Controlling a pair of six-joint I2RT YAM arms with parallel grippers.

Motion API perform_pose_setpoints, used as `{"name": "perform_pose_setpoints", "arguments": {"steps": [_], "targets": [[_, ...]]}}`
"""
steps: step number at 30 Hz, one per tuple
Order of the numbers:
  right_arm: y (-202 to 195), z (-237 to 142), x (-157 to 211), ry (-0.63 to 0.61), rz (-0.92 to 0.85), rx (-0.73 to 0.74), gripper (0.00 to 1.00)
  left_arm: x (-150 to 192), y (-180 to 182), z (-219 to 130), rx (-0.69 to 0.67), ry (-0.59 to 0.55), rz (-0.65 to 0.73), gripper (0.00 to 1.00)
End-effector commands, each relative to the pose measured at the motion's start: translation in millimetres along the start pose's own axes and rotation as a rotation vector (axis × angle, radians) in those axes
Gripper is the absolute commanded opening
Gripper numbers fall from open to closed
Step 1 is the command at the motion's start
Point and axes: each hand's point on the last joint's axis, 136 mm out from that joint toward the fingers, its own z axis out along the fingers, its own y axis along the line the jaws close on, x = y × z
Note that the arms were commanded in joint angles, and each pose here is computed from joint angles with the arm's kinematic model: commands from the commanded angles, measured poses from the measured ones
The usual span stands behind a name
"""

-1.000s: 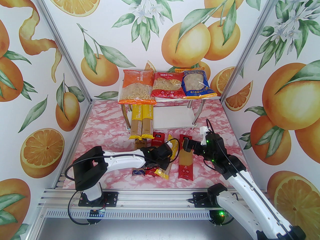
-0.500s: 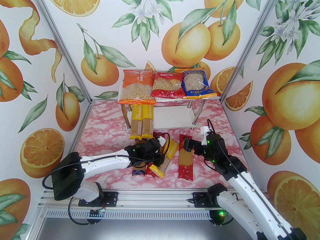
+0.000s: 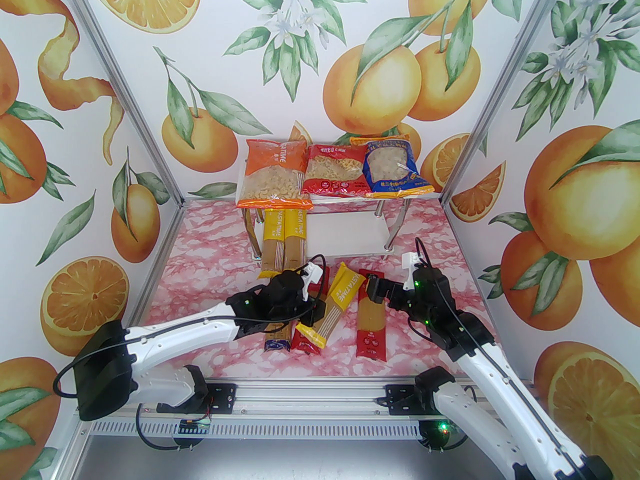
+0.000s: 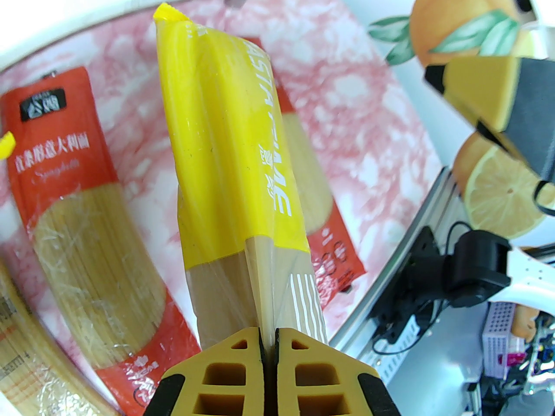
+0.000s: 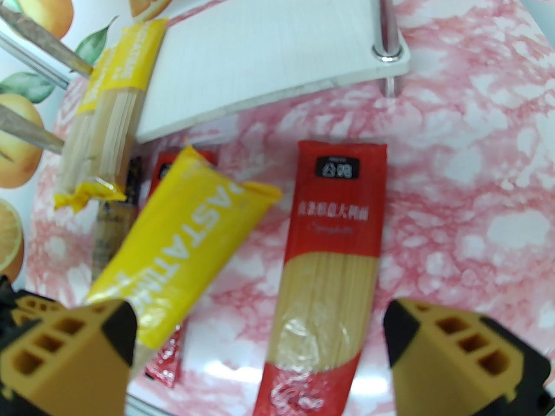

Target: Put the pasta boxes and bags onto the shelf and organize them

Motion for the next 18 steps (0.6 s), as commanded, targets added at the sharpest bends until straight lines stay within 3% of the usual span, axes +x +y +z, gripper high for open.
{"name": "perform_pose_setpoints", "arguments": {"steps": [1, 13, 18], "targets": [[5.8, -4.4, -11.9, -0.039, 0.01, -0.013, 1.0, -57.3, -33.6, -27.5, 0.113, -0.227, 0.045, 0.0], [9.5, -1.1, -14.1, -0.034, 0.015, -0.026, 1.0, -95.9, -16.0, -44.9, 0.039, -0.395, 0.031, 0.0], [15.7, 3.9, -17.1, -0.023, 0.018, -0.048, 1.0, -127.8, 1.2, -39.1, -0.064, -0.513, 0.038, 0.0]]}}
